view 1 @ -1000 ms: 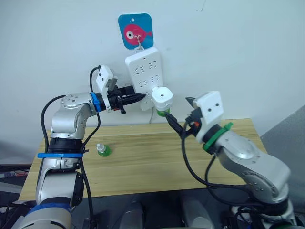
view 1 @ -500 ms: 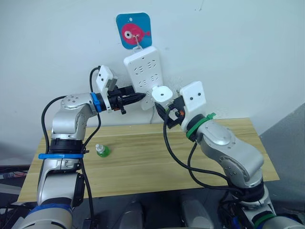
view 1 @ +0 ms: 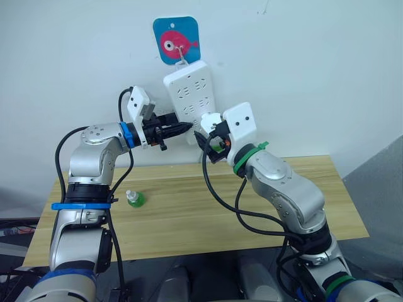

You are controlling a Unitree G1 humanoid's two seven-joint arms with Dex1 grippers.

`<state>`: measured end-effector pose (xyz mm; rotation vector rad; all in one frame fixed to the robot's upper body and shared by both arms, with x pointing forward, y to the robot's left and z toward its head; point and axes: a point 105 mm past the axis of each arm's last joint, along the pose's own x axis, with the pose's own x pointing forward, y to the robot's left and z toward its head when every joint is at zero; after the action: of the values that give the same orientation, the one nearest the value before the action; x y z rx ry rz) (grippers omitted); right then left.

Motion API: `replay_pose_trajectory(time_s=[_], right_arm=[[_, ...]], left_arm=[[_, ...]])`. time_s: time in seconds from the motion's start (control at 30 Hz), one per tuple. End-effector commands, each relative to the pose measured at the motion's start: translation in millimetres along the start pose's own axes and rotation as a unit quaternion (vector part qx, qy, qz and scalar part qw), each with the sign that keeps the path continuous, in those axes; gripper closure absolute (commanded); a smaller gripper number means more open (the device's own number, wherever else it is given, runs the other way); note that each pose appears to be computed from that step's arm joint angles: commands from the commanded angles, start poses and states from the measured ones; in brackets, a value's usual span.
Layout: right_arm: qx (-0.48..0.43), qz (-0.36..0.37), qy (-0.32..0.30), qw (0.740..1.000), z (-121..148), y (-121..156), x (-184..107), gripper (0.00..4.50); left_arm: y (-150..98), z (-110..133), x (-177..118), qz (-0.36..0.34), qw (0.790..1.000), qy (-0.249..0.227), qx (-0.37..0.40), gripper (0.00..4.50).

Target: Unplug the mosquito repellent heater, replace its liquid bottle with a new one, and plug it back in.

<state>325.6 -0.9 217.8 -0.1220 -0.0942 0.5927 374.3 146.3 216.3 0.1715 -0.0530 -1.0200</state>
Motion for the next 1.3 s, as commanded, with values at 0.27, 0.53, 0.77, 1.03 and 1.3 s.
replay_pose_trajectory(time_s=[0.27,0.53,0.77,1.03,1.3], right_arm=[[-0.017,0.0,-0.036,0.999,14.8,5.3,8.7,1.54],[-0.01,0.009,-0.034,0.999,17.9,6.0,2.2,1.53],[-0.005,0.022,-0.02,1.0,19.4,5.4,-17.2,1.53],[0.01,0.009,-0.015,1.0,27.6,-6.7,-32.8,1.53],[0.072,-0.034,-0.037,0.996,31.6,-40.1,-41.2,1.53]], left_arm=[[-9.3,11.6,5.6,-0.02,0.999,-0.014,0.029,3.22],[-3.7,10.7,4.8,0.0,0.999,-0.01,0.042,3.22],[5.5,9.3,1.5,0.023,0.998,-0.005,0.056,3.22],[9.9,4.5,-7.2,0.036,0.997,0.007,0.064,3.22],[4.0,-16.9,-53.7,0.055,0.992,0.058,0.097,1.61]])
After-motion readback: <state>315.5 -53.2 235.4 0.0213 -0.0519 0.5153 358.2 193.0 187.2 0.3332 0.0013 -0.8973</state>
